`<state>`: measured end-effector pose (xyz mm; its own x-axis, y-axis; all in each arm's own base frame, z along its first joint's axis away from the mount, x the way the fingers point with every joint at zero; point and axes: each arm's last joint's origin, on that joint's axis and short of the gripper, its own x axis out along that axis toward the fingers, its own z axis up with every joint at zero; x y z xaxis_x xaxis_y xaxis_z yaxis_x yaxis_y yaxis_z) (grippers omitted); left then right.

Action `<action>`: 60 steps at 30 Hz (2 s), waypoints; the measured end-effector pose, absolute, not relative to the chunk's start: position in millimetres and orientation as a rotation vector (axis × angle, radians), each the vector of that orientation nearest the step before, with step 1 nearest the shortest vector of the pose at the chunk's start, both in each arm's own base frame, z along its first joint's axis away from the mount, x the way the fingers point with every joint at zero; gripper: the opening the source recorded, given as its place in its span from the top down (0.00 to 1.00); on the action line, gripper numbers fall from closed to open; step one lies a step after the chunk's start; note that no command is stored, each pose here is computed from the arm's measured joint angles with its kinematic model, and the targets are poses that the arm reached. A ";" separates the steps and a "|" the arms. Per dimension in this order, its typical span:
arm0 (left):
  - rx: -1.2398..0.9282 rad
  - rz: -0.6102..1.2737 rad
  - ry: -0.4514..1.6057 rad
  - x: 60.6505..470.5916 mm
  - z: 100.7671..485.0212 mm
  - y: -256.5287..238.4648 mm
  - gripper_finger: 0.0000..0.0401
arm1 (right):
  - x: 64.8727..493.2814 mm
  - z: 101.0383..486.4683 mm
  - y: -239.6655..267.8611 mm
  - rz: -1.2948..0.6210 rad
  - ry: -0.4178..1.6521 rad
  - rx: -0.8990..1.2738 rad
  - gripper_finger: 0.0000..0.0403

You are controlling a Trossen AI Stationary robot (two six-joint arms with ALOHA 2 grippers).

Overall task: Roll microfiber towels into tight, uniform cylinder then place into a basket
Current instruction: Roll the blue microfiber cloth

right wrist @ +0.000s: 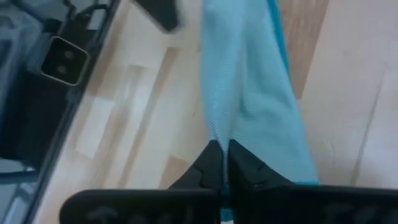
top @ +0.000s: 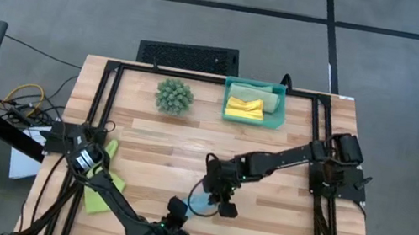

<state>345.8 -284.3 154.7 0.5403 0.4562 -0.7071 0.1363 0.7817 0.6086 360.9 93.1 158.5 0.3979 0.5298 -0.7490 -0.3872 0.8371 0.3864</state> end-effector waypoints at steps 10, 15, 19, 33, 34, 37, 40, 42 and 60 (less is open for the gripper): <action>0.653 0.306 1.140 333.1 141.7 -265.8 1.00 | 367.0 133.9 85.0 0.651 1.073 0.273 0.95; 0.658 0.320 1.121 326.3 149.6 -274.6 1.00 | 364.3 119.0 92.4 0.709 1.125 0.303 0.92; 0.666 0.328 1.074 327.6 151.5 -277.7 1.00 | 363.8 119.6 97.5 0.726 1.120 0.301 0.92; 0.611 0.227 1.149 364.0 116.3 -231.7 1.00 | 360.1 120.3 111.7 0.777 1.121 0.289 0.92; 0.611 0.205 1.142 365.6 115.9 -231.3 1.00 | 360.0 120.3 112.1 0.780 1.122 0.289 0.93; 0.579 0.144 1.094 370.7 114.2 -234.9 1.00 | 359.0 123.6 113.0 0.813 1.115 0.302 0.94; 0.584 0.107 1.064 372.7 113.4 -238.5 1.00 | 360.4 131.8 115.0 0.877 1.061 0.304 0.95; 0.573 0.077 1.045 373.4 113.7 -242.9 1.00 | 359.6 137.4 114.3 0.893 1.046 0.312 0.94; 0.550 -0.045 0.982 356.6 144.5 -265.7 1.00 | 343.3 108.2 92.1 0.720 1.148 0.436 0.93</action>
